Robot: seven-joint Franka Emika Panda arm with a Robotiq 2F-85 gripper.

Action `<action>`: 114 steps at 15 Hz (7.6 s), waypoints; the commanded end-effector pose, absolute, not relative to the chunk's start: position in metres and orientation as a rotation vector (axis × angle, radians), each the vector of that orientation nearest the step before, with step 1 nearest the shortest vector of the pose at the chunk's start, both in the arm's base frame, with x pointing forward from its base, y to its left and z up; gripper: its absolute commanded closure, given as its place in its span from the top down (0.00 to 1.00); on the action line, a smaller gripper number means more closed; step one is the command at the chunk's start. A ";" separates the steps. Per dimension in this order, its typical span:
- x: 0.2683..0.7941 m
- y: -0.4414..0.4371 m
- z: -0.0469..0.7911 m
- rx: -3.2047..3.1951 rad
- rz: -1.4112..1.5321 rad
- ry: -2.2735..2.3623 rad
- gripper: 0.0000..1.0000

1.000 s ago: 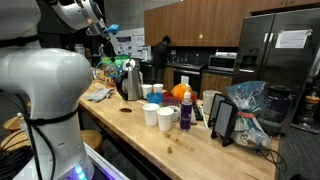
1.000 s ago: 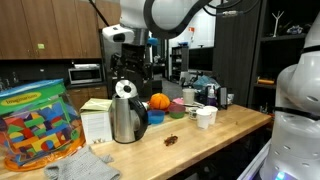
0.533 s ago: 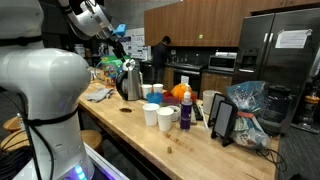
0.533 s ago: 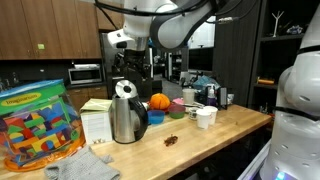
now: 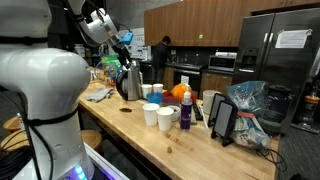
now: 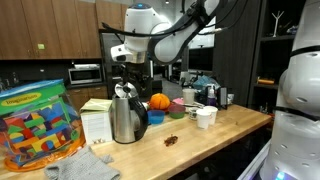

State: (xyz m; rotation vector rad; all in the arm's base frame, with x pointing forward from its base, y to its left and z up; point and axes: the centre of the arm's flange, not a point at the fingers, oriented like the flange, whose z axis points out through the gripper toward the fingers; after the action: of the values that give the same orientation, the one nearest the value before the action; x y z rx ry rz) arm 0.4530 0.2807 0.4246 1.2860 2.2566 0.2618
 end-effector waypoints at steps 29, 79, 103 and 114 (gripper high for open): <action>0.489 0.286 0.444 1.346 0.108 2.376 1.00; 0.481 0.323 0.443 1.263 -0.056 2.495 1.00; 0.420 0.154 0.476 1.710 0.064 2.162 1.00; 0.372 0.102 0.424 1.931 0.113 2.159 1.00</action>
State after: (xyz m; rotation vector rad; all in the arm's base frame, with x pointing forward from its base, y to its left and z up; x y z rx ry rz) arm 0.3960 0.1104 0.4212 1.8951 2.1577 0.0595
